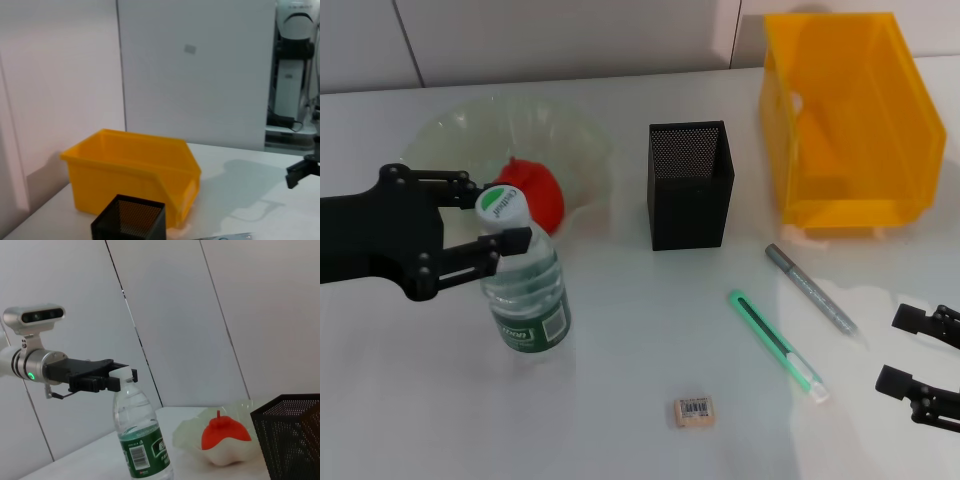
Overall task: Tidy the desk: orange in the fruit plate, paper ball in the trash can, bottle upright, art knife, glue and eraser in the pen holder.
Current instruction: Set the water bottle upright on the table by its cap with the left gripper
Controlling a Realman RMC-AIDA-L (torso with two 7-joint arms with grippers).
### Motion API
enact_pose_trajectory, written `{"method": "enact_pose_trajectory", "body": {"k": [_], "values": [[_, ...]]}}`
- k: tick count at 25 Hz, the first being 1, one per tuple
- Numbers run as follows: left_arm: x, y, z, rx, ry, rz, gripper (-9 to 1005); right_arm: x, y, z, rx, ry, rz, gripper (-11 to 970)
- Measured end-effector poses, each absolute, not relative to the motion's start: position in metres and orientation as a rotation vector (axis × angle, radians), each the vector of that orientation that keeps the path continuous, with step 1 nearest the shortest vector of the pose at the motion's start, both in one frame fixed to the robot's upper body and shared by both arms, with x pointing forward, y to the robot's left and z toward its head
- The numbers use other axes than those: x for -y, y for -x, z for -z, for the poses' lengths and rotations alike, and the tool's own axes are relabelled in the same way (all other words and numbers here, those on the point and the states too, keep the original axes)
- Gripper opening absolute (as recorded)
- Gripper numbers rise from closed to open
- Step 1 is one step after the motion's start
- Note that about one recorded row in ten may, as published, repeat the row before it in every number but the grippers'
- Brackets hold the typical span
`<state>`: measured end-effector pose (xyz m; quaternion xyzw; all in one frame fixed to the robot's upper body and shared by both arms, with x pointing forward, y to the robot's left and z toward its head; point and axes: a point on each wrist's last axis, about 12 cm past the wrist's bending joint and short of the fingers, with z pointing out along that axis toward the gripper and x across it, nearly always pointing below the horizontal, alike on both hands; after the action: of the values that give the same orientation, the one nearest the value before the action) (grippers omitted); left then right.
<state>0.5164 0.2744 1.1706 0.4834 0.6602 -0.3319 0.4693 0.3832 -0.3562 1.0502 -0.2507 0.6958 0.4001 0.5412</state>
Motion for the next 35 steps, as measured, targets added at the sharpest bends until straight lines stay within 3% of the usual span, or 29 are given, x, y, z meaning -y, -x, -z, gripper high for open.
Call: {"method": "enact_pose_trajectory", "body": {"k": [16,35], "values": [[-0.283,-0.530,-1.147,-1.617,-1.109,0.776,496,0.356,-0.384,-1.050,-1.653,0.596,-0.951,845],[-0.283,-0.534,-1.139,-1.643,-1.071,0.759,517,0.356,-0.385,-1.050,-1.653,0.599,-0.951,843]]}}
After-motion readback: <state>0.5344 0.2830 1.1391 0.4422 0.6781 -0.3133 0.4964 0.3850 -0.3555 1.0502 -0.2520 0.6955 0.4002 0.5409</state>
